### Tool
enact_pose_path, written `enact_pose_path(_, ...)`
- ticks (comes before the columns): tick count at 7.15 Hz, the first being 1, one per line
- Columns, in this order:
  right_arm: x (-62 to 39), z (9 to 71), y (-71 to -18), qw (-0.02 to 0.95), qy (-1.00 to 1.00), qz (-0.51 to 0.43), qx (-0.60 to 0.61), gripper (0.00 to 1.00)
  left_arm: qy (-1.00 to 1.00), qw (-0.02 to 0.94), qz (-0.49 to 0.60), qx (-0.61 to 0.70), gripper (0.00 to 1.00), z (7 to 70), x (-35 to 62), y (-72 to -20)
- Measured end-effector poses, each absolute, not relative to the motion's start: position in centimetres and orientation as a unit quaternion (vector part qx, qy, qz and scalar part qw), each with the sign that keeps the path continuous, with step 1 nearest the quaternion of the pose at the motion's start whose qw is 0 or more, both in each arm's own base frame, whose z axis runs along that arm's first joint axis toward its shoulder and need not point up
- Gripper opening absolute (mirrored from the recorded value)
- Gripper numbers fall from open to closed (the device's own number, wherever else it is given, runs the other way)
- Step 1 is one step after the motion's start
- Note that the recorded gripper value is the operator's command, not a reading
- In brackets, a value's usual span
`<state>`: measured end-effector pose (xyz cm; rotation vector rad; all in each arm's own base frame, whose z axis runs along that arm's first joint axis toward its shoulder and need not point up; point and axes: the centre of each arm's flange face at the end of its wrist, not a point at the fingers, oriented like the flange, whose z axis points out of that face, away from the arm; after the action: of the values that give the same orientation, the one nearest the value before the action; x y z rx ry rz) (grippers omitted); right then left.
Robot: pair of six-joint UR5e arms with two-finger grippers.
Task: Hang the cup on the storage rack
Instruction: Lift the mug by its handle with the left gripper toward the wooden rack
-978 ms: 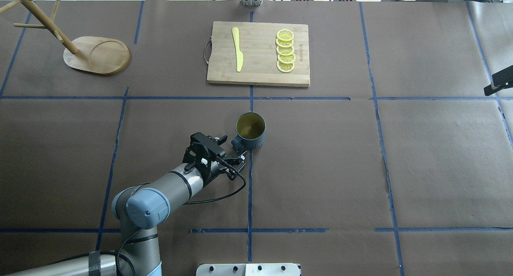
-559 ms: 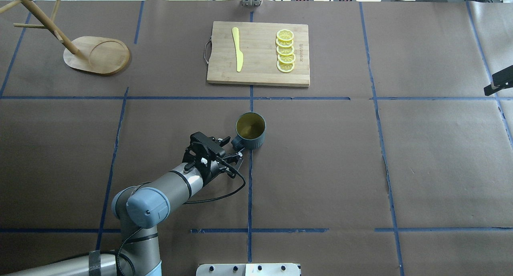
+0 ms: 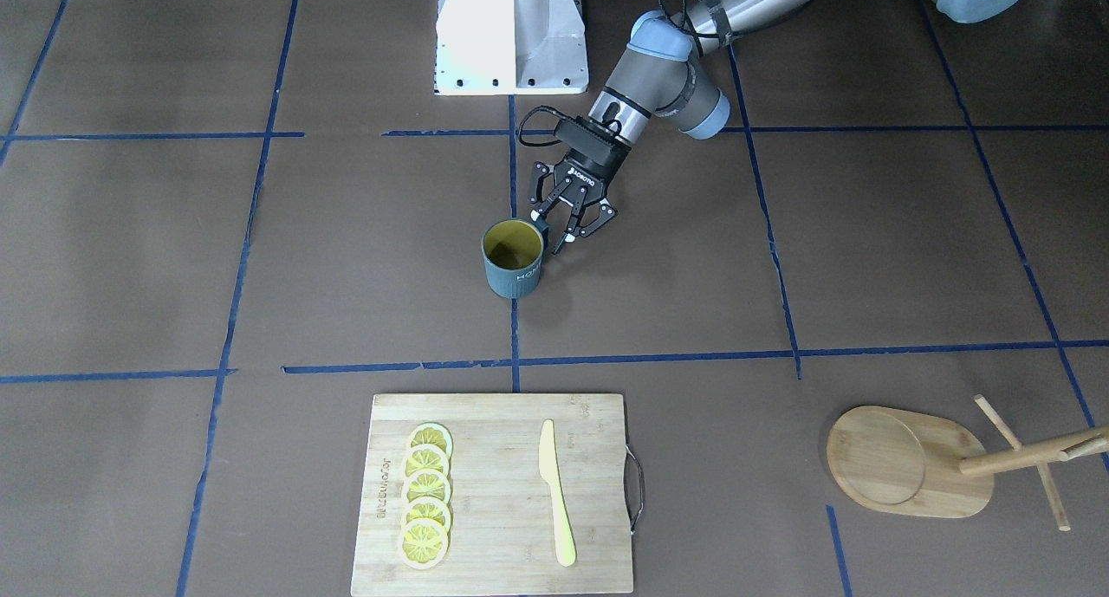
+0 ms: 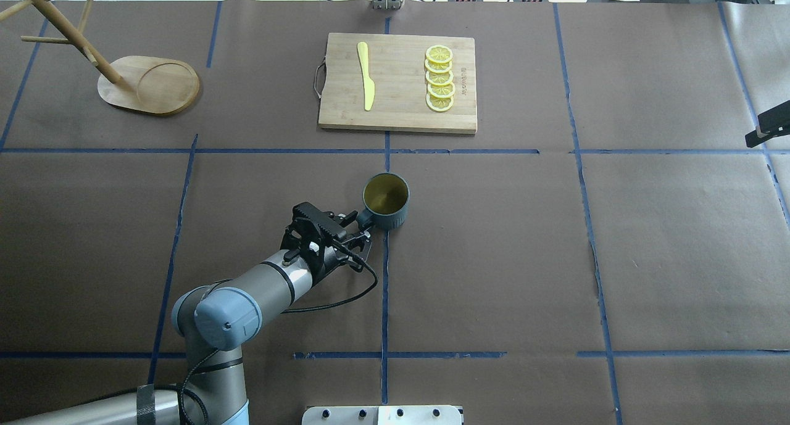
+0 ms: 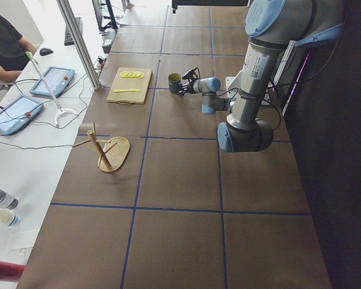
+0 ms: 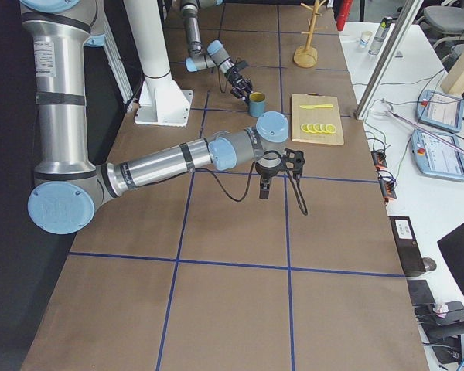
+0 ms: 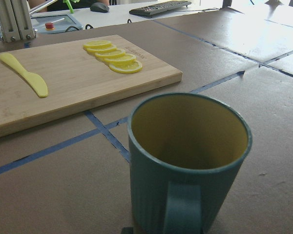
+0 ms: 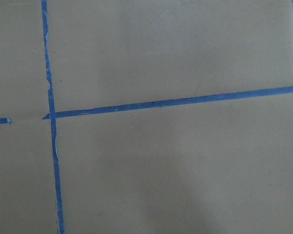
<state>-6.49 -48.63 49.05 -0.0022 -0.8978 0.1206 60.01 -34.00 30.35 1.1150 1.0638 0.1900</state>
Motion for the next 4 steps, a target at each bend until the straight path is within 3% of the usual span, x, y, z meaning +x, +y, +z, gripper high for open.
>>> enact_pose_path(2, -6.5, 49.1, -48.6, 0.899, -0.434, 0.058, -0.001, 1.0, 0.484, 0.71, 0.082, 0.505, 0.04, 29.7, 60.0, -34.1)
enact_pose_path(4, -6.5, 49.1, -48.6, 0.899, -0.434, 0.058, -0.001, 1.0, 0.493, 0.699, 0.067, 0.514, 0.0, 27.9, 58.6, -35.2)
